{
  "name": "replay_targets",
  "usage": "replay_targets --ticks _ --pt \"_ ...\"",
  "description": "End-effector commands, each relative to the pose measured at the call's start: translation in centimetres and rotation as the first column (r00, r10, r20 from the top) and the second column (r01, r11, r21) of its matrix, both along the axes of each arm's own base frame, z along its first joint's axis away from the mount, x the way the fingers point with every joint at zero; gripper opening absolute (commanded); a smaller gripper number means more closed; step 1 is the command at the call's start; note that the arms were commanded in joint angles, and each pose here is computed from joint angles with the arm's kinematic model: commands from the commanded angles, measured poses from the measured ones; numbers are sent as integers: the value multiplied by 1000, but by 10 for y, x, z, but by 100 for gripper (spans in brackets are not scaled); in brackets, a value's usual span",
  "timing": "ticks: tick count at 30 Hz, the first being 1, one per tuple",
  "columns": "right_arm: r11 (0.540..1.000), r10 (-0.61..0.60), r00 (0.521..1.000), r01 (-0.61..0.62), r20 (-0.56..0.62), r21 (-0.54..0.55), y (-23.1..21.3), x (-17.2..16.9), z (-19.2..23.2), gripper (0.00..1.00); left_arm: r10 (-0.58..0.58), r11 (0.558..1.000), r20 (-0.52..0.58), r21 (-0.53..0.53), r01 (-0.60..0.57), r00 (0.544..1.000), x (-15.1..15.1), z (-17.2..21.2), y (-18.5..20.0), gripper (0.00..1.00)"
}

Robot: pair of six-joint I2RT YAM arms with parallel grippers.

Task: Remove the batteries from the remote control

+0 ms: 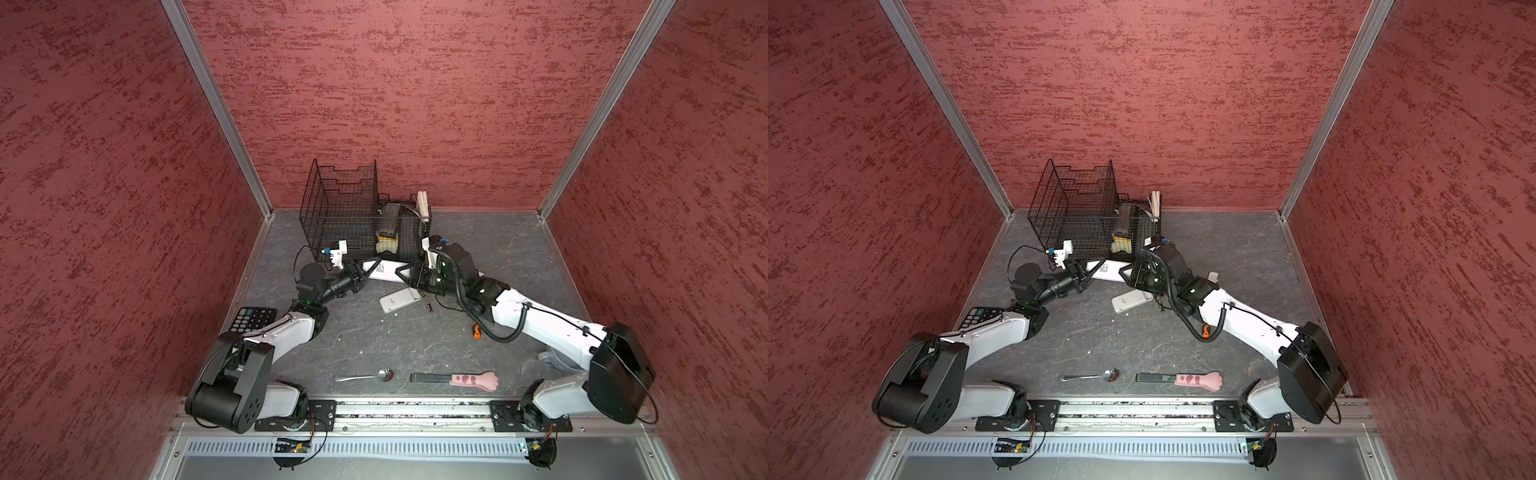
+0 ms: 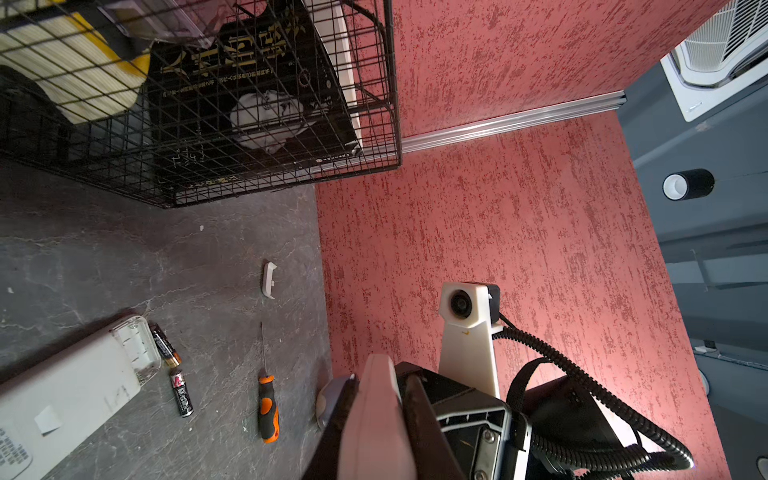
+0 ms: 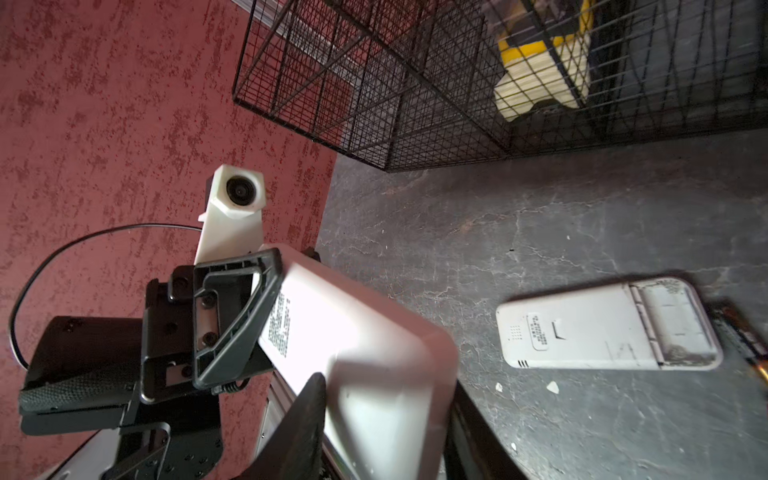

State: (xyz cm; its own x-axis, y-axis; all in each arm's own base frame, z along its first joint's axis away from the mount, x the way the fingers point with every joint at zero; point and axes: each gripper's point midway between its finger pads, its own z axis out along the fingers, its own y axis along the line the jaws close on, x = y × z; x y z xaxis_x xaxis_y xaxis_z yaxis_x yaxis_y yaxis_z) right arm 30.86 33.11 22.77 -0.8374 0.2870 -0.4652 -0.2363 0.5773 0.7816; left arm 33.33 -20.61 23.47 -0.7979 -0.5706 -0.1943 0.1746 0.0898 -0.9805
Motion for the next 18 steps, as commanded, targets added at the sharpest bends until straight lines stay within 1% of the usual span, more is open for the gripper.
replay_targets --ticks 1,5,12,16,18 --pt "1000 -1 1000 0 10 26 3 5 10 42 -17 1000 39 -12 17 999 -4 8 -2 0" --pt "1000 -2 1000 2 1 10 1 4 5 42 -16 1000 40 -13 17 999 -5 9 -2 0" --pt "1000 -18 1000 18 -9 -3 -9 3 -4 32 -17 999 47 -33 19 999 -4 15 -1 0" --pt "1000 -23 1000 23 -10 0 -14 3 -7 32 -20 998 47 -53 22 999 -3 20 -1 0" --pt "1000 -25 1000 25 -9 -1 -16 3 -8 34 -23 998 48 -55 25 999 -3 21 -1 0"
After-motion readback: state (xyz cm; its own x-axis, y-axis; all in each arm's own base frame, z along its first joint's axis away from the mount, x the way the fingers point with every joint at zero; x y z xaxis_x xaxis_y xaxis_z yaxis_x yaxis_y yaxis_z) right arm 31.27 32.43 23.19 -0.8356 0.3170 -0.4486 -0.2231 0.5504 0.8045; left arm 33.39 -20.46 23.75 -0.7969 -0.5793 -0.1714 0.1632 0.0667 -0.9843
